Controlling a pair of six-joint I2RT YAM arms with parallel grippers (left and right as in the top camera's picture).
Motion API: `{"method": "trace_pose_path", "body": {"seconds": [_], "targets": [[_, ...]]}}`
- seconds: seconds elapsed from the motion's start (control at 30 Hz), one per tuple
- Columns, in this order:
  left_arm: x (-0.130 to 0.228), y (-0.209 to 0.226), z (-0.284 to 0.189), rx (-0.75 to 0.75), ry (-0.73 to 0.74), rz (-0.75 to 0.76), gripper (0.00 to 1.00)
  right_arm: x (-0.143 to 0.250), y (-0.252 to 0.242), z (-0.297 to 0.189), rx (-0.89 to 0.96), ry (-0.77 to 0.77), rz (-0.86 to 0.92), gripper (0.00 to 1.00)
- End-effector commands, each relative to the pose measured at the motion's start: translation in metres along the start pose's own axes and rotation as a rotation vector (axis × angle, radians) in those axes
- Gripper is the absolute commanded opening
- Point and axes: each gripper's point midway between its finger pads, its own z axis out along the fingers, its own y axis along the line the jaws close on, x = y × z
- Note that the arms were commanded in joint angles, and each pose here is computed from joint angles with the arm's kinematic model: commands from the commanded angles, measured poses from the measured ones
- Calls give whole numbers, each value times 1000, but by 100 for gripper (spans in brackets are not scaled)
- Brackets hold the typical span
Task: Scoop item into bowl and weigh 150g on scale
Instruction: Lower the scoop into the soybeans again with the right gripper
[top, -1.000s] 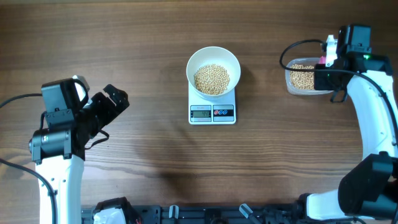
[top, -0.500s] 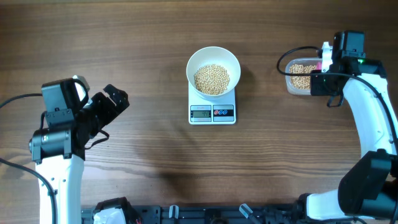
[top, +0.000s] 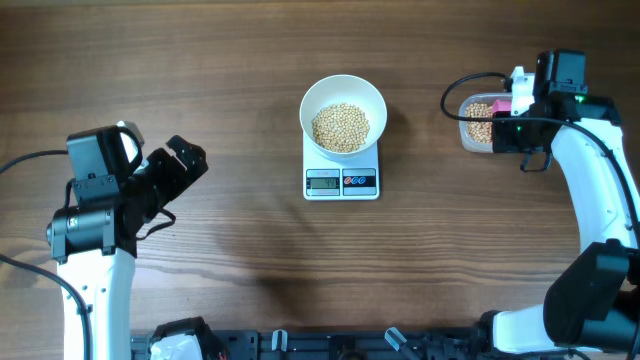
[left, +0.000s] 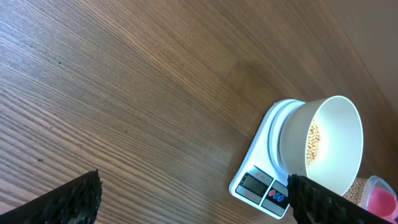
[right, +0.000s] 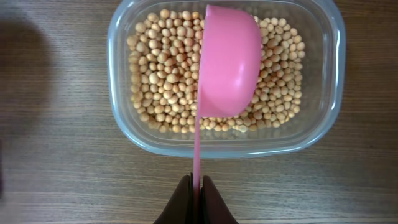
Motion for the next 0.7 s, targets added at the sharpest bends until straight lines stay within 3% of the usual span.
{"method": "trace_pose_path", "body": {"seconds": [0.0,0.2,0.67], "targets": [[-1,4,1,-13,-4,-1,100,8,10,10,-43,28,-15,4],[-1,4,1,-13,-4,-1,100,22,23,18,-113,60,-11,4],[-1,4,1,-13,-4,-1,100,15,43,13,-268,34,114,4]]}}
